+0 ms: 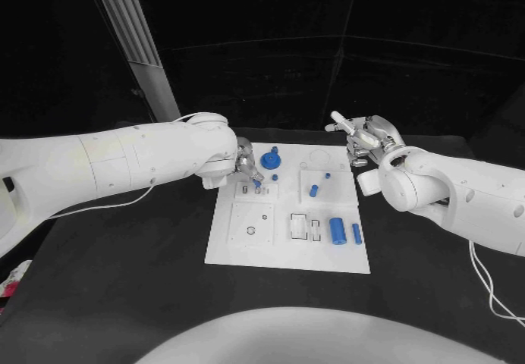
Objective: Assemble the parts on the task board
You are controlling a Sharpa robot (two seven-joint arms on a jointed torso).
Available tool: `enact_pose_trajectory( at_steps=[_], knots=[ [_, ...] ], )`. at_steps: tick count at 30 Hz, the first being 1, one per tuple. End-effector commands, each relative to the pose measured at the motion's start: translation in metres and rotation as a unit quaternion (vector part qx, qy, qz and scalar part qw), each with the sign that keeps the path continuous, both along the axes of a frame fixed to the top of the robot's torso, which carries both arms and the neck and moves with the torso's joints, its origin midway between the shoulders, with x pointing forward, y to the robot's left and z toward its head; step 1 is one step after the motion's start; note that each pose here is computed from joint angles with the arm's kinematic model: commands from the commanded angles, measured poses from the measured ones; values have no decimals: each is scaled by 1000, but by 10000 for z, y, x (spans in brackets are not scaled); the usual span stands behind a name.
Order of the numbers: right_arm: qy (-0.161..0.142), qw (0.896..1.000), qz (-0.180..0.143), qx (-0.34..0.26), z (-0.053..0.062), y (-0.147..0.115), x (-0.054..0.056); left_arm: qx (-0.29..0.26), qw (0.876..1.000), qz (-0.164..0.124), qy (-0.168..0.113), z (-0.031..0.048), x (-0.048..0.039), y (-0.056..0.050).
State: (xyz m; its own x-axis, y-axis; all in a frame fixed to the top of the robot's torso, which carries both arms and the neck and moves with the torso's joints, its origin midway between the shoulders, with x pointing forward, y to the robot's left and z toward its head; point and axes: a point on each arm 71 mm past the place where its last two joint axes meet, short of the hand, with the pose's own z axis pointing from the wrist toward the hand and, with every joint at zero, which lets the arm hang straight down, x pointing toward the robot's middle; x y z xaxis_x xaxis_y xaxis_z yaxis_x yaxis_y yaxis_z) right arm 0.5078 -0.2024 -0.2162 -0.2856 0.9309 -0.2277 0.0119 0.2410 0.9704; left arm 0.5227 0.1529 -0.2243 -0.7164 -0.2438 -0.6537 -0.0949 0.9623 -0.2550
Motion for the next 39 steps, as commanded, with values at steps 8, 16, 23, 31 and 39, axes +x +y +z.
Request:
enact_pose_trajectory(
  at_steps=[8,16,23,31,39],
  knots=[
    [-5,1000,1,3,16,8,4,6,1000,-6,-11,0,0,-3],
    [-5,1000,1,2,16,5,5,7,1000,-8,-7,-20,-9,10],
    [-5,1000,1,2,15,5,5,8,1000,-8,-5,-33,-8,17],
    [-4,1000,1,2,15,6,5,10,1000,-8,-3,-40,-1,21],
    [-4,1000,1,2,15,4,4,12,1000,-9,-1,-52,0,14]
  ],
)
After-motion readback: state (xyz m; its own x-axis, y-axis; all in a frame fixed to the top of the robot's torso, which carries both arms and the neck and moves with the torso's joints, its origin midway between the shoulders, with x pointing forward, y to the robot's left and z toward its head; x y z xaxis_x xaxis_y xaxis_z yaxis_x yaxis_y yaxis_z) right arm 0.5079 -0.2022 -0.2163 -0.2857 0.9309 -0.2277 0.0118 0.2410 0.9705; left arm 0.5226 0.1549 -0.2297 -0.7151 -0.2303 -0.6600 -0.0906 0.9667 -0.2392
